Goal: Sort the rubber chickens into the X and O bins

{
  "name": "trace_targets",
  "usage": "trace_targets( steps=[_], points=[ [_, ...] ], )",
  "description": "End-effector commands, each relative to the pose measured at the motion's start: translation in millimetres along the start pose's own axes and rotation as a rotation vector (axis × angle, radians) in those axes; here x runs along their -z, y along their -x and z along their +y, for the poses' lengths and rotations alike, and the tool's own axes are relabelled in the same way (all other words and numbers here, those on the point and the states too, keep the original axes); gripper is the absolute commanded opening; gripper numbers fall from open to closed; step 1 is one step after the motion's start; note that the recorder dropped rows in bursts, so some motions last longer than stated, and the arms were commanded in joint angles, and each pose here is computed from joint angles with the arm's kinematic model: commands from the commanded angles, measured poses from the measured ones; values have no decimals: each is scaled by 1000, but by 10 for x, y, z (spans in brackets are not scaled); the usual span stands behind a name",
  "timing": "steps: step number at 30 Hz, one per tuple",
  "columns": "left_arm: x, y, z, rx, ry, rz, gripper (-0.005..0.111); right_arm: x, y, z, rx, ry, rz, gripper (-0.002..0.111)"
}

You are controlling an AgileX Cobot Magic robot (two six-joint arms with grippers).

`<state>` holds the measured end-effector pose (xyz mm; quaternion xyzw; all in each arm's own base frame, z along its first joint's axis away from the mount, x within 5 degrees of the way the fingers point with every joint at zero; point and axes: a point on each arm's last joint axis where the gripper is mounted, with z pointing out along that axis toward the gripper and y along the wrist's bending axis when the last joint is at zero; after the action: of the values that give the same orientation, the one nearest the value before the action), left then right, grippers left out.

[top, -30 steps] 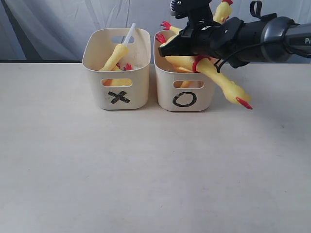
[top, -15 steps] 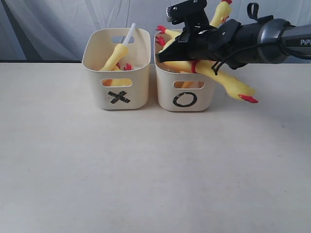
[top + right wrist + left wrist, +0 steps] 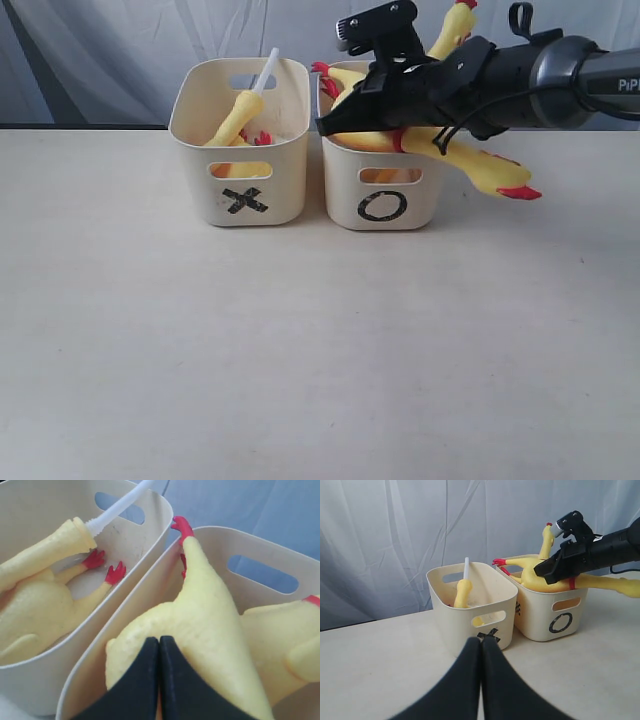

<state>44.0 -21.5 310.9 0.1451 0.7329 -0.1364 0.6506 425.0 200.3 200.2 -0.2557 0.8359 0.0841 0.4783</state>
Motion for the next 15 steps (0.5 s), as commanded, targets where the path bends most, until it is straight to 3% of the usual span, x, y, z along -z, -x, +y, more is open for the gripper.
trace_targets(
  steps=[1, 15],
  points=[
    [7, -18, 1, -1, 1, -1, 0, -89, -268, 112, -14, 115, 133, 0],
    [7, -18, 1, -1, 1, -1, 0, -25, -253, 188, -44, 195, 170, 0]
  ],
)
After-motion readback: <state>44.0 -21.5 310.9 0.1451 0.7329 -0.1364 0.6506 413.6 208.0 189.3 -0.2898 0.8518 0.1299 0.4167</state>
